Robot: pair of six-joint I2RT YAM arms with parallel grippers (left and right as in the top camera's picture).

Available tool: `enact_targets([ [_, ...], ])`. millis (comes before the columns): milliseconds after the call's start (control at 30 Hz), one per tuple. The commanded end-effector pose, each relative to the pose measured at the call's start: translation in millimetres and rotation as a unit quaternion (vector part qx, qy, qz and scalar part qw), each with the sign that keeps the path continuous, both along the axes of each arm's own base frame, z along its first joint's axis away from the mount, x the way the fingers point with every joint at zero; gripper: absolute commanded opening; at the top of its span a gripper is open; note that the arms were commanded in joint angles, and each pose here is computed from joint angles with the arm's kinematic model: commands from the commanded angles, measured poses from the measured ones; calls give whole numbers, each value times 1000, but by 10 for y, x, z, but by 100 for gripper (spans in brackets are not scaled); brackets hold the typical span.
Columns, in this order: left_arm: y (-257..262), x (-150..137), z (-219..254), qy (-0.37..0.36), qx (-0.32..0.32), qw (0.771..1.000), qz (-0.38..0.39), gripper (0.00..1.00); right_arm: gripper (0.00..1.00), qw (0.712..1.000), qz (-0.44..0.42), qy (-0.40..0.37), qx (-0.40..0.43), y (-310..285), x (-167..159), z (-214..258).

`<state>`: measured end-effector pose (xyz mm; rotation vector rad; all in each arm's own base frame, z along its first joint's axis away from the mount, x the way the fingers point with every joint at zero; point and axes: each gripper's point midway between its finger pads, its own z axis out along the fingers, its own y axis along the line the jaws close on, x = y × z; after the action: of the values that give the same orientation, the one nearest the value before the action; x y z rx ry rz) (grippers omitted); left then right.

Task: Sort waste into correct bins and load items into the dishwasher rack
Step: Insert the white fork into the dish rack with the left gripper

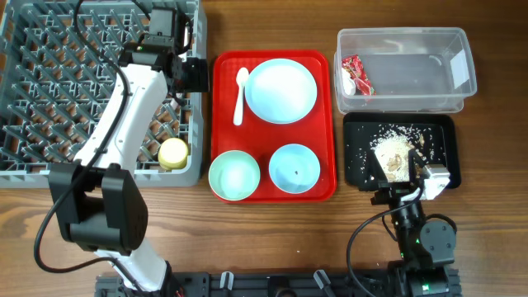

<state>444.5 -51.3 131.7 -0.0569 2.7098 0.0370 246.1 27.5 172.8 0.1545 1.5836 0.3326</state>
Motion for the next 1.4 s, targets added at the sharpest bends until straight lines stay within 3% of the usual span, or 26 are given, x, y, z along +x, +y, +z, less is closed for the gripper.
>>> enact_targets([
  [0,-254,-56,100,-1,-61,997,-40,87,100,1000,-8,-10,5,-24,-5,44],
  [67,-425,-53,129,-3,-105,993,-61,94,100,1000,-8,-10,5,-24,-5,44],
  [133,-465,-21,143,-11,-106,992,-66,91,100,1000,-8,-10,5,-24,-5,44],
  [300,-458,-46,129,-5,-104,992,-65,39,100,1000,-8,-10,5,-24,-5,44],
  [333,-456,-74,116,1,-103,993,-65,32,100,1000,-8,-10,5,-24,-5,44],
  [433,-441,-166,73,22,-102,993,-62,25,100,1000,-8,-10,5,-24,-5,44],
  [467,-435,-203,59,30,-102,993,-60,11,100,1000,-8,-10,5,-24,-5,44],
  [500,-428,-243,46,39,-101,992,-59,4,100,1000,-8,-10,5,-24,-5,44],
  [767,-387,-488,127,72,-113,991,-15,4,100,1000,-8,-10,5,-24,-5,44],
  [1000,-274,-954,181,144,-97,985,16,4,100,1000,-8,-10,5,-24,-5,44],
  [1100,-103,-971,91,149,-49,987,31,4,100,1000,-8,-10,5,-24,-5,44],
  [1200,-89,-974,-35,149,-48,987,42,4,100,1000,-8,-10,5,-24,-5,44],
  [1233,-88,-987,-75,152,-49,986,45,12,100,1000,-8,-10,5,-24,-5,44],
  [1267,-86,-998,-95,154,-48,986,46,44,100,1000,-8,-10,5,-24,-5,44],
  [1300,-84,-1007,-109,156,-48,986,46,59,100,1000,-8,-10,5,-24,-5,44],
  [1367,-85,-1003,-109,155,-48,986,45,56,100,1000,-8,-10,5,-24,-5,44],
])
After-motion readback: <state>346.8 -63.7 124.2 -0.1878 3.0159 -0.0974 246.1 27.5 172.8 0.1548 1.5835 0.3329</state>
